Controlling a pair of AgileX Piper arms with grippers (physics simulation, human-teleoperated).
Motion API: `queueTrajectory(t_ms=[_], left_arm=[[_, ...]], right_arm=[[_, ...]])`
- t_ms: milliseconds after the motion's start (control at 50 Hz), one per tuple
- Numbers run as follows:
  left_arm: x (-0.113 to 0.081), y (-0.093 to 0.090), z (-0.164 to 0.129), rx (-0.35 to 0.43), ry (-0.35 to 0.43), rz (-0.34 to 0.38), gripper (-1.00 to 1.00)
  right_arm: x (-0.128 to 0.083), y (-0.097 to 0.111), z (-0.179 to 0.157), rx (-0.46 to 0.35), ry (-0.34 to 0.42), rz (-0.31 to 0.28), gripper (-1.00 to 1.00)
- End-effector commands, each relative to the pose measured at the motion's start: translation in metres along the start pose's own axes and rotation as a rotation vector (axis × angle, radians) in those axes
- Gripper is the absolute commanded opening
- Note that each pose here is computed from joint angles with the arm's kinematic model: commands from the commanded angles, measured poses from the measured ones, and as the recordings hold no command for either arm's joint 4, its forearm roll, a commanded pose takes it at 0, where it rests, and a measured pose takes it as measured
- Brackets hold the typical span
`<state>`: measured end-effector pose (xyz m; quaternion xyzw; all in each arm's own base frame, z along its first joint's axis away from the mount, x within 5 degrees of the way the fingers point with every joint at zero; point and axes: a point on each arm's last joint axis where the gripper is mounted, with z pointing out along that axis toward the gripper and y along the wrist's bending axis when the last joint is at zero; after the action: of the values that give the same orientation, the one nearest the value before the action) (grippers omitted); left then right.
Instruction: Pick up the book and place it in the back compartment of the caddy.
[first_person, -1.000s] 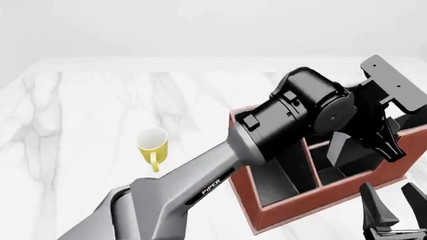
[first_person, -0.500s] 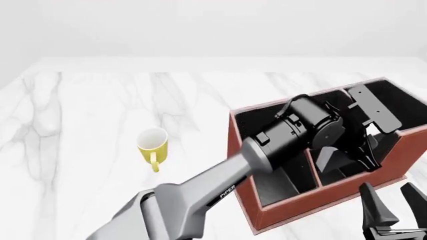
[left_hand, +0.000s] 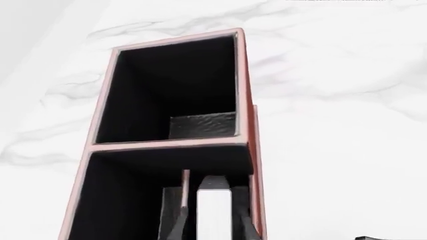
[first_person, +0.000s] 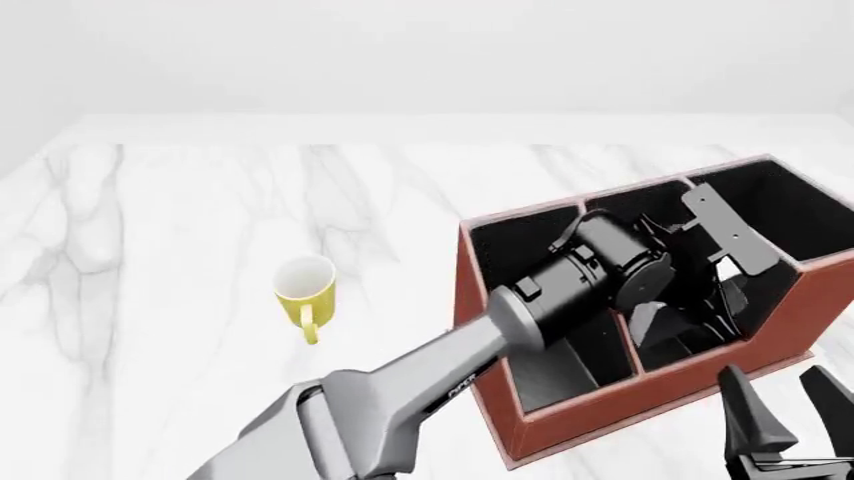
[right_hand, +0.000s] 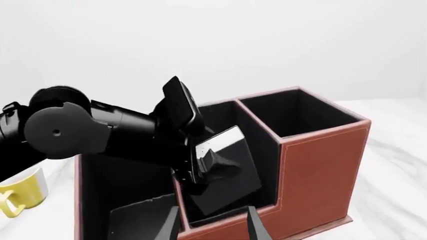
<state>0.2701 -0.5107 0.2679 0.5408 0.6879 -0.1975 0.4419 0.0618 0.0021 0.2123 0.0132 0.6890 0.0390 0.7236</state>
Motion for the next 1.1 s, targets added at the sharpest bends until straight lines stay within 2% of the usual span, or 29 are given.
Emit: queueTrajectory(t_ms=[20,60,320,400,420,500,540,600,620,660,720,740,840,860,880,900,940,980,1000,1060,1100], left_arm=[[-0.001,0.013,-0.001,-0.031,-0.036,0.011,1.0],[-0.006,0.007,-0.005,-0.021,-0.043,0.001,1.0],[-0.018,0.011,-0.032,-0.031,-0.081,-0.019,1.0],[-0.027,0.012,-0.048,-0.036,-0.104,-0.019,1.0],[-0.037,0.02,-0.063,-0.051,-0.127,-0.017,1.0],[-0.051,0.032,-0.085,-0.073,-0.151,-0.019,1.0],[-0.058,0.049,-0.098,-0.101,-0.159,-0.013,1.0],[-0.068,0.06,-0.121,-0.12,-0.164,-0.005,1.0],[-0.074,0.067,-0.135,-0.139,-0.192,-0.013,1.0],[-0.079,0.064,-0.15,-0.134,-0.192,-0.007,1.0],[-0.083,0.082,-0.173,-0.18,-0.224,-0.008,1.0],[-0.085,0.084,-0.183,-0.187,-0.231,0.0,1.0],[-0.082,0.096,-0.207,-0.227,-0.252,0.004,1.0],[-0.076,0.103,-0.217,-0.258,-0.262,0.034,1.0],[-0.072,0.11,-0.22,-0.278,-0.265,0.033,1.0],[-0.069,0.112,-0.223,-0.284,-0.265,0.02,1.0],[-0.057,0.108,-0.228,-0.289,-0.251,0.052,1.0],[-0.047,0.121,-0.235,-0.331,-0.257,0.053,1.0],[-0.046,0.119,-0.244,-0.332,-0.273,0.03,1.0],[-0.037,0.116,-0.248,-0.338,-0.264,0.051,1.0],[-0.026,0.116,-0.262,-0.363,-0.276,0.058,1.0]], right_arm=[[0.0,0.0,0.0,0.0,0.0,0.001,1.0],[0.0,0.0,0.0,0.0,0.0,0.0,1.0],[0.0,0.0,0.0,0.002,-0.001,-0.005,1.0],[0.0,0.0,0.001,0.003,0.0,-0.005,1.0],[0.0,0.0,0.001,0.003,0.0,-0.006,1.0],[0.0,0.0,0.001,0.004,0.0,-0.006,1.0],[0.0,0.0,0.001,0.003,-0.001,-0.007,1.0],[0.0,0.0,0.0,0.003,-0.001,-0.008,1.0],[0.0,0.0,0.0,0.004,-0.001,-0.008,1.0],[0.0,0.0,0.0,0.004,-0.001,-0.009,1.0],[0.0,0.0,0.001,0.004,0.0,-0.009,1.0],[0.0,0.0,0.001,0.005,0.0,-0.009,1.0],[0.0,0.0,0.002,0.005,0.001,-0.01,1.0],[0.0,0.0,0.002,0.006,0.001,-0.01,1.0],[0.0,0.0,0.002,0.005,0.001,-0.011,1.0],[0.0,0.0,0.002,0.005,0.001,-0.013,1.0],[0.0,0.0,0.001,0.003,-0.001,-0.017,1.0],[0.0,0.0,0.001,0.002,-0.001,-0.017,1.0],[0.0,0.0,0.001,0.002,-0.001,-0.018,1.0],[0.0,0.0,0.001,0.002,-0.002,-0.019,1.0],[0.0,0.0,0.0,0.003,-0.002,-0.021,1.0]])
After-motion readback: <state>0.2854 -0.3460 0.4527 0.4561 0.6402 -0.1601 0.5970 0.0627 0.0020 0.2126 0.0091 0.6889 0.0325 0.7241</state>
